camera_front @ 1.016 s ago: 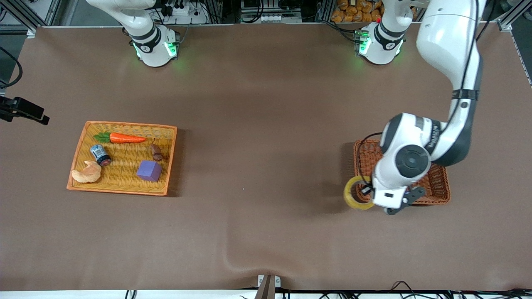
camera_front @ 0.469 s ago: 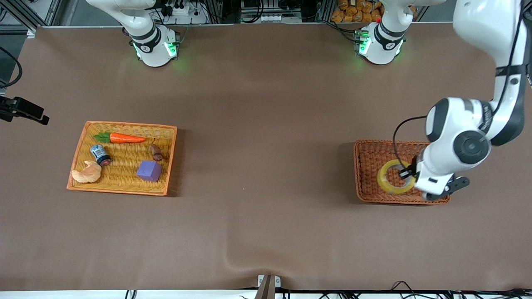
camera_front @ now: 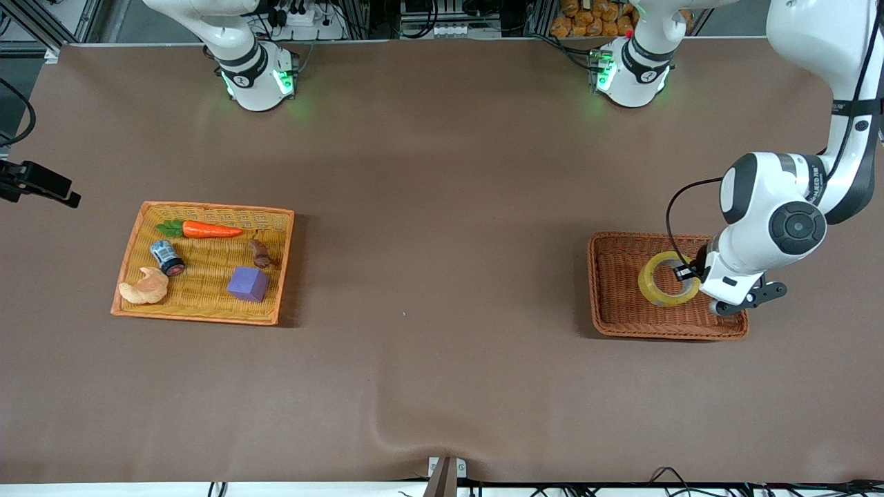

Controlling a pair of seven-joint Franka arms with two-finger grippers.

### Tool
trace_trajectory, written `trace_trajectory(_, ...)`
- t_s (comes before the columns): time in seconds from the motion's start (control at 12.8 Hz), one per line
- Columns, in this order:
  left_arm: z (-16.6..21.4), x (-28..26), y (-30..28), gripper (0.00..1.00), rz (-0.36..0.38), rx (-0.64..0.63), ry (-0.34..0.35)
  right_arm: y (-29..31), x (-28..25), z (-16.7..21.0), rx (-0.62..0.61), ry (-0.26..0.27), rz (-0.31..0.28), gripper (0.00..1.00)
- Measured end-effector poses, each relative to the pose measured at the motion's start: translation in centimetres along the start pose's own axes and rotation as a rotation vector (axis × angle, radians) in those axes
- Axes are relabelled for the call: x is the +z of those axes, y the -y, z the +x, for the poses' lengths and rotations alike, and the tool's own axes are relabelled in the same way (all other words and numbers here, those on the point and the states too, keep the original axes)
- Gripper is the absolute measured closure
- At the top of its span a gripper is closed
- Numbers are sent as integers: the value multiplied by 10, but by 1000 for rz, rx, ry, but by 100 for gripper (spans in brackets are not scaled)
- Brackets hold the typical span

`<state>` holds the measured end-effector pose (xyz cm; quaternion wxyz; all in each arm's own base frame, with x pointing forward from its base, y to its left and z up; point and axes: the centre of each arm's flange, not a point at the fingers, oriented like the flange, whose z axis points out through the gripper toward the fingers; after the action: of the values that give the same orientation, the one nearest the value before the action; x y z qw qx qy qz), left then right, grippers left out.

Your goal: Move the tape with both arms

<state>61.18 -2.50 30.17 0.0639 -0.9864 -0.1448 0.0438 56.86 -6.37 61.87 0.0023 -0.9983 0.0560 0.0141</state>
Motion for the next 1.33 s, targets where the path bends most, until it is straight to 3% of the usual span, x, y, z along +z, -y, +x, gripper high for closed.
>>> trace_trajectory(0.55, 1, 45, 1, 78, 5, 26, 51, 0, 0, 0, 0, 0, 0, 0)
trace_trajectory(0.62, 0, 47, 0, 73, 5, 29, 55, 0, 0, 0, 0, 0, 0, 0)
trace_trajectory(0.86, 2, 40, -3, 41, 0, 32, 42, 0, 0, 0, 0, 0, 0, 0)
trace_trajectory(1.09, 11, -10, -1, 7, -27, 23, -48, 1, 3, 2, -1, 5, 0, 0)
trace_trajectory(1.17, 15, -40, 1, 0, -42, 16, -100, 1, 5, 3, -2, 8, -1, 0)
trace_trajectory(1.33, 14, -110, 11, 0, -82, -7, -207, 1, 6, 3, -2, 9, -1, 0)
